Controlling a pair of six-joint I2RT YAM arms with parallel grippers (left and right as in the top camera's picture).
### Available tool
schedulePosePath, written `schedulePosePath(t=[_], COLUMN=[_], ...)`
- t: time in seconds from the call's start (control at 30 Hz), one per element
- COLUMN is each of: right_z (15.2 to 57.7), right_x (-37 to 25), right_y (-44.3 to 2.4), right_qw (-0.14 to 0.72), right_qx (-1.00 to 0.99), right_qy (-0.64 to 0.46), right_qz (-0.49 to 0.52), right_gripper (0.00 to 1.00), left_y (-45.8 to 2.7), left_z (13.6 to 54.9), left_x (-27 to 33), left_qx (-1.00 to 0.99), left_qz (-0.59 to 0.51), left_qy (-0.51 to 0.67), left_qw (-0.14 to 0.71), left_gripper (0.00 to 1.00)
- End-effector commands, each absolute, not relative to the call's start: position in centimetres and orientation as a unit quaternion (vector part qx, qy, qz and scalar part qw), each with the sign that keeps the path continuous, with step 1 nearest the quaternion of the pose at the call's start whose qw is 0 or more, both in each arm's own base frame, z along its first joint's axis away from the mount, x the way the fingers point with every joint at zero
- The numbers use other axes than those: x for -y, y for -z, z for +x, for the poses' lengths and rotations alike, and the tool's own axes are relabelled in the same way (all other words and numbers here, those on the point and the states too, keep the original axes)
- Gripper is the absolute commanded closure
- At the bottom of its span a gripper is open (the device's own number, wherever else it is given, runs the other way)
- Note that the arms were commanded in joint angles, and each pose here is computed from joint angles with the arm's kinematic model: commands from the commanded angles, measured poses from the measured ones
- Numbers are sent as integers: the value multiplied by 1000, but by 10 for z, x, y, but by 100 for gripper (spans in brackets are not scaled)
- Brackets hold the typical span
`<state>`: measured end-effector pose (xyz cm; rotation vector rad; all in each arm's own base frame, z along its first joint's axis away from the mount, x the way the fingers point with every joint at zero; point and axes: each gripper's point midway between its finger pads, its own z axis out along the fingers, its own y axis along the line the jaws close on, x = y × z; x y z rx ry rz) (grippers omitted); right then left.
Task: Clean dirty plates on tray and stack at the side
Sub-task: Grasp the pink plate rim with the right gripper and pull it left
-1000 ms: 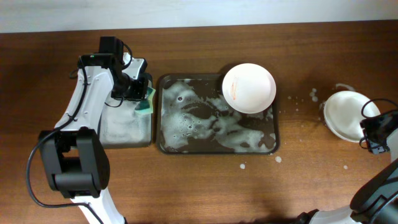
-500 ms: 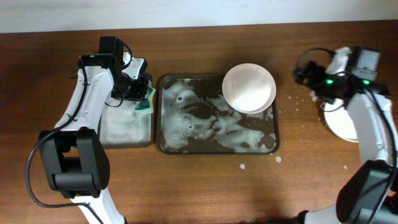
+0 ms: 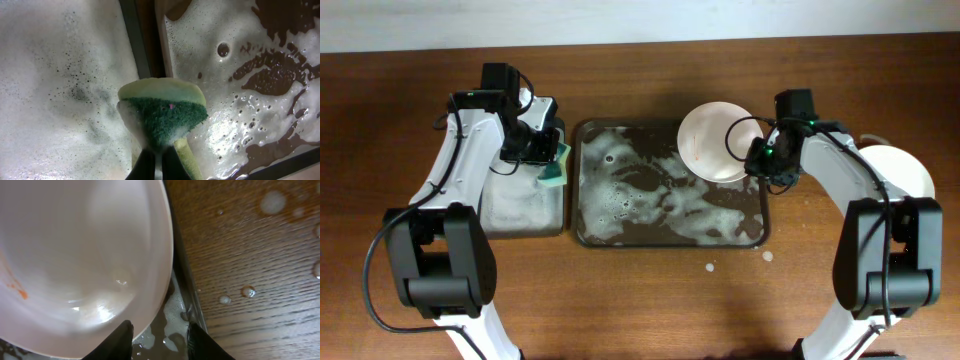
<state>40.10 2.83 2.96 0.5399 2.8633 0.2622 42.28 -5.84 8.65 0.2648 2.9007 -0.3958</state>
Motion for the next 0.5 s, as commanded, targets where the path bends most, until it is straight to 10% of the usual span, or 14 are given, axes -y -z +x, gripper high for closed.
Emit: schedulePosePath(t=[0.0, 0.3, 0.47], right_z=[403, 399, 371], right_x=[-39, -48, -75], right_y=[-21, -7, -8], right_qw=[106, 89, 19], right_qx=[-976, -976, -976], right_qy=[-82, -80, -134], right_qz=[172, 182, 172], right_gripper=[64, 96, 96], left_y=[-92, -92, -92], left_z=[422, 422, 422], left_x=[57, 57, 57], left_qx=[-982, -982, -982], left_qz=[83, 83, 83], left_qy=[134, 134, 134], left_qw=[107, 107, 107], left_gripper=[100, 100, 100])
